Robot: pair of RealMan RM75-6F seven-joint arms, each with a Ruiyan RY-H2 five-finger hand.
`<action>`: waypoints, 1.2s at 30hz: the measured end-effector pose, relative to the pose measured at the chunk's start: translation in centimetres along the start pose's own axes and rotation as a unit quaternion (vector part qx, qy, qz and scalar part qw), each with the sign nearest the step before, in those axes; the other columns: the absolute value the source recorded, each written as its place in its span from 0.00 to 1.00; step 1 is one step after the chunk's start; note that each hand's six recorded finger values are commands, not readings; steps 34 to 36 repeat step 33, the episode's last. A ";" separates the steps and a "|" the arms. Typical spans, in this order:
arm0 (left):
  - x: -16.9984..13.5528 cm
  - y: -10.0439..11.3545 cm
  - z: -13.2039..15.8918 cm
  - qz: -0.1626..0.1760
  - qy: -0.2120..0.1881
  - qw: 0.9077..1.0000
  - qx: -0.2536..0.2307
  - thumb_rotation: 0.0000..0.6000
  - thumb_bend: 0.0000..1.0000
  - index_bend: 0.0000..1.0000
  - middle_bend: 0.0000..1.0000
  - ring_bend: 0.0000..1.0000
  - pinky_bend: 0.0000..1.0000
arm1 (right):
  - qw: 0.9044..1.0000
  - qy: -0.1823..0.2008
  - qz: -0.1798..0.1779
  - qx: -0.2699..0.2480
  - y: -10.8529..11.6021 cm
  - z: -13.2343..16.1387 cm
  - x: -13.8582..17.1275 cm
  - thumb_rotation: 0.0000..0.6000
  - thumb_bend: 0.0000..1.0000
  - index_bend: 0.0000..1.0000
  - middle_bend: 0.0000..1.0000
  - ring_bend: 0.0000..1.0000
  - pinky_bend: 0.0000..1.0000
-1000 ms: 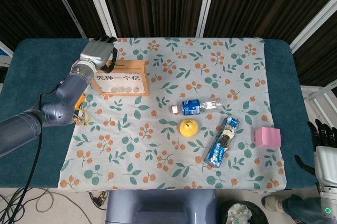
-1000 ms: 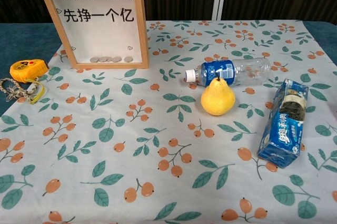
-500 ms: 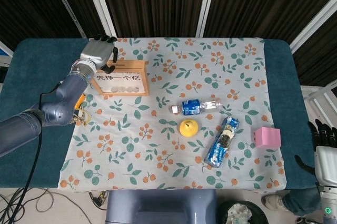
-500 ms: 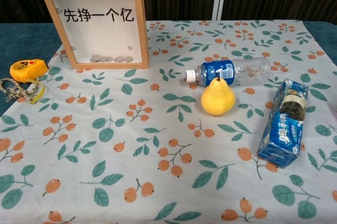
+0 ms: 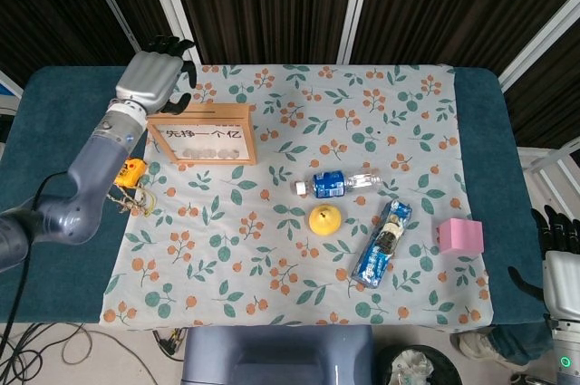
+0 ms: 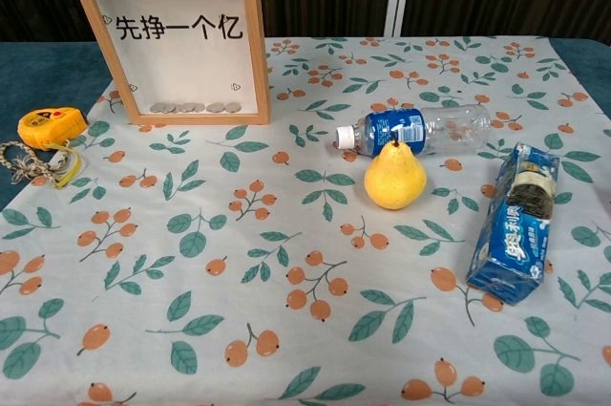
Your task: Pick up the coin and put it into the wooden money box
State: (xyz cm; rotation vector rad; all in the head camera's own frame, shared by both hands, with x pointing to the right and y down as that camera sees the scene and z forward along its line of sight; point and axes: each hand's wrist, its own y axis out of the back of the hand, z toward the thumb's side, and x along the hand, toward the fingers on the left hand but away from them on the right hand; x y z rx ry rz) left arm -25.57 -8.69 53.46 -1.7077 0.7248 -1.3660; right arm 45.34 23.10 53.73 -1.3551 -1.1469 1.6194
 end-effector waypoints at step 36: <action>-23.3 -18.2 -10.4 0.042 0.065 0.996 -0.045 1.00 0.42 0.09 0.00 0.00 0.00 | 0.999 0.030 -0.013 0.030 -0.2 1.1 -0.2 1.00 0.30 0.08 0.00 0.00 0.00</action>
